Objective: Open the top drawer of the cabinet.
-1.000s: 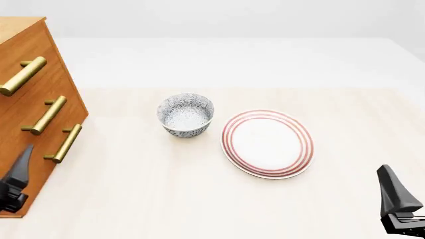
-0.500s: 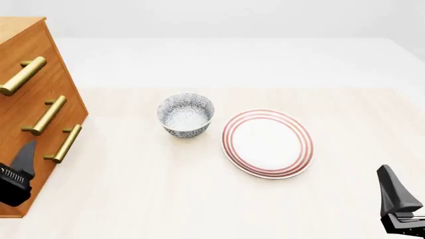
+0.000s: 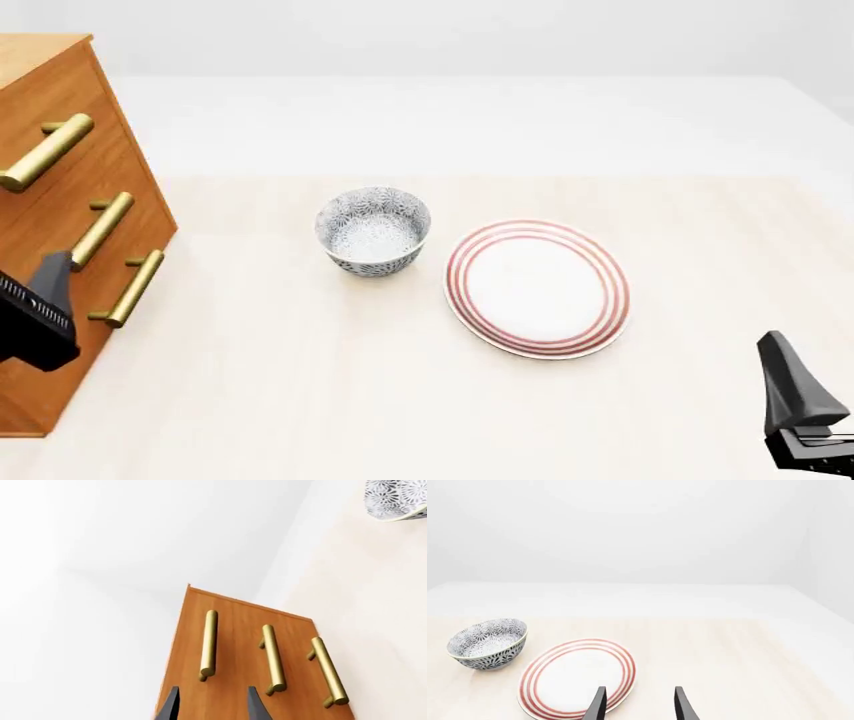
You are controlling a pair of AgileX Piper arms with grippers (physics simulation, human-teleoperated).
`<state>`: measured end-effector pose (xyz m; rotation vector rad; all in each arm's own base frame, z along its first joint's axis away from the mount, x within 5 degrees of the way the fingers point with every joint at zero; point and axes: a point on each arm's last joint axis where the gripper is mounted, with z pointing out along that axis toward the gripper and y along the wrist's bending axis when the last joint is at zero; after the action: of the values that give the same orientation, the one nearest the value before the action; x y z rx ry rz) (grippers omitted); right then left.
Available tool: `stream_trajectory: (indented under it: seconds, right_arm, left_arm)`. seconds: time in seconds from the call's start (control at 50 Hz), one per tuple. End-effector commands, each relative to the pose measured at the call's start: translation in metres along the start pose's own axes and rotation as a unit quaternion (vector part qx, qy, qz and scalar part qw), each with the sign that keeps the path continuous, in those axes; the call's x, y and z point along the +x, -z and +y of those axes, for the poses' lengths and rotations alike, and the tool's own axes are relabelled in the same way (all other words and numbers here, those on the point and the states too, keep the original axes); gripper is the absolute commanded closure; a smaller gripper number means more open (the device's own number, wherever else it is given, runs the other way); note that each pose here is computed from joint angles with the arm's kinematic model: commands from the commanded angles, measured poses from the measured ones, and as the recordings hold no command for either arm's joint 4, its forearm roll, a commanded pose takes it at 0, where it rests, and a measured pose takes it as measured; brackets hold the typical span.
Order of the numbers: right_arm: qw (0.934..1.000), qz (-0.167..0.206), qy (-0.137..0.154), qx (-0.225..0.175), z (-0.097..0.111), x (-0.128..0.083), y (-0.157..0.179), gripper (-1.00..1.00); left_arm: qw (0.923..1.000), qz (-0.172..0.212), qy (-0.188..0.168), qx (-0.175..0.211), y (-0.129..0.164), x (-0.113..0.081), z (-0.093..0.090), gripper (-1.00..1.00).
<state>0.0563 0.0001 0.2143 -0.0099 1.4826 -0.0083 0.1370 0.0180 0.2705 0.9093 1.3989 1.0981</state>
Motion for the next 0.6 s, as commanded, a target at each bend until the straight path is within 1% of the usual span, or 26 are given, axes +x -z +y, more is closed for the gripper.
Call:
stream_trajectory:
  seconds: [0.02, 0.08, 0.16, 0.2, 0.34, 0.4, 0.6]
  right_arm:
    - [1.0000, 0.000, 0.000, 0.000, 0.000, 0.000, 0.000, -1.00]
    - [1.0000, 0.000, 0.000, 0.000, 0.000, 0.000, 0.000, -1.00]
    - [1.0000, 0.000, 0.000, 0.000, 0.000, 0.000, 0.000, -1.00]
    - [1.0000, 0.000, 0.000, 0.000, 0.000, 0.000, 0.000, -1.00]
    - [1.0000, 0.000, 0.000, 0.000, 0.000, 0.000, 0.000, -1.00]
    - [1.0000, 0.000, 0.000, 0.000, 0.000, 0.000, 0.000, -1.00]
    - [1.0000, 0.000, 0.000, 0.000, 0.000, 0.000, 0.000, -1.00]
  left_arm:
    - [0.9996, 0.001, -0.028, -0.005, -0.015, 0.001, 0.000, -1.00]
    - [0.9996, 0.002, -0.028, -0.006, -0.018, 0.000, 0.003, -1.00]
    - [0.9991, 0.008, -0.041, -0.005, -0.024, 0.004, -0.003, -1.00]
    - [0.9992, 0.005, -0.039, -0.003, -0.026, 0.003, -0.002, -1.00]
    - [0.9982, 0.007, -0.060, -0.004, -0.036, 0.005, -0.009, -1.00]
    - [0.9983, 0.006, -0.058, -0.004, -0.039, 0.005, -0.007, -1.00]
    - [0.9979, 0.013, -0.063, -0.007, -0.049, 0.009, -0.011, -1.00]
